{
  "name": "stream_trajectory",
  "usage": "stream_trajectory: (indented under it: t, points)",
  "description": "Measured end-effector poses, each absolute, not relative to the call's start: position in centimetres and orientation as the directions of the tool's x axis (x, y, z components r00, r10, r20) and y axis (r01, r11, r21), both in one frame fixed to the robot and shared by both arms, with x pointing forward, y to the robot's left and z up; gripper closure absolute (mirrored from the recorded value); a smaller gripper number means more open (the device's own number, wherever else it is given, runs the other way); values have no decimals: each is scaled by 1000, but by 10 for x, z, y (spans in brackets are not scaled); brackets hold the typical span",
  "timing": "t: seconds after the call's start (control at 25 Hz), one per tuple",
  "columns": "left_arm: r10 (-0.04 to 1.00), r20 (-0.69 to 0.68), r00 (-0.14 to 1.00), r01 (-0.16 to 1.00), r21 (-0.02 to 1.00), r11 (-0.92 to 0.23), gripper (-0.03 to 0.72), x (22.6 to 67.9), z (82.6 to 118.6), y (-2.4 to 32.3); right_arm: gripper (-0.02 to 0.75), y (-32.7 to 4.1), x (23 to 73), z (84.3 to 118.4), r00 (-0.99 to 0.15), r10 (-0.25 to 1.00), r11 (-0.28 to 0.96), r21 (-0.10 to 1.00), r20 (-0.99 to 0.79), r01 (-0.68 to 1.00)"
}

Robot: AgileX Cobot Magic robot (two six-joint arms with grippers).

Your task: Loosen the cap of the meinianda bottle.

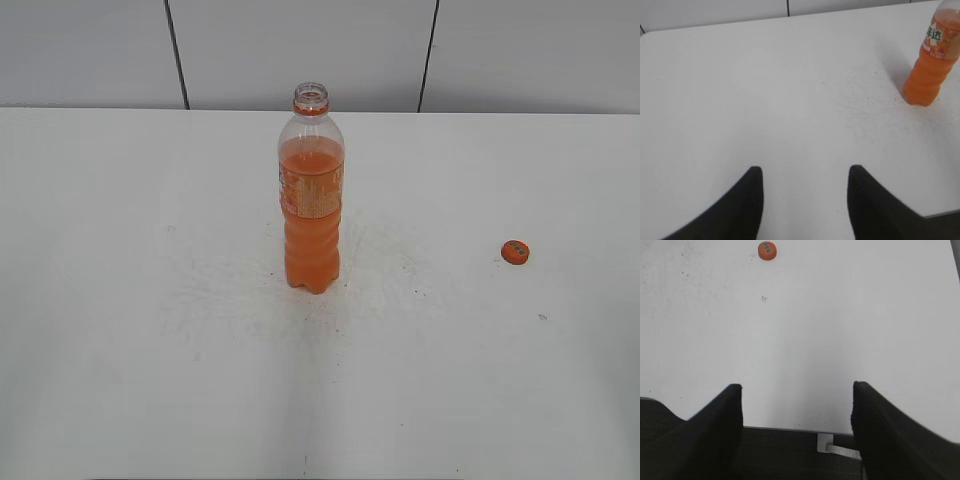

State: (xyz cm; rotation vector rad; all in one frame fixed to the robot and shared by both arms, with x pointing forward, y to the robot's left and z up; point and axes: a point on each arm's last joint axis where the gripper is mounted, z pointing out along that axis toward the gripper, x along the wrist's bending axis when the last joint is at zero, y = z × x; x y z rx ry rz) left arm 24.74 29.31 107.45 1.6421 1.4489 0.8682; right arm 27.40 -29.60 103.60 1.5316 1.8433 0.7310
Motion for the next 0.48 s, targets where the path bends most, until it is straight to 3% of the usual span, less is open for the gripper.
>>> stream_trajectory:
  t: [0.28, 0.48]
  points:
    - [993, 18, 117, 364, 930, -60, 345, 226, 1074, 294, 227, -296, 258, 1039, -115, 984, 174, 820, -132, 546]
    - [995, 18, 102, 359, 932, -54, 347, 225, 1073, 295, 227, -297, 247, 1040, -95, 986, 169, 855, -140, 491]
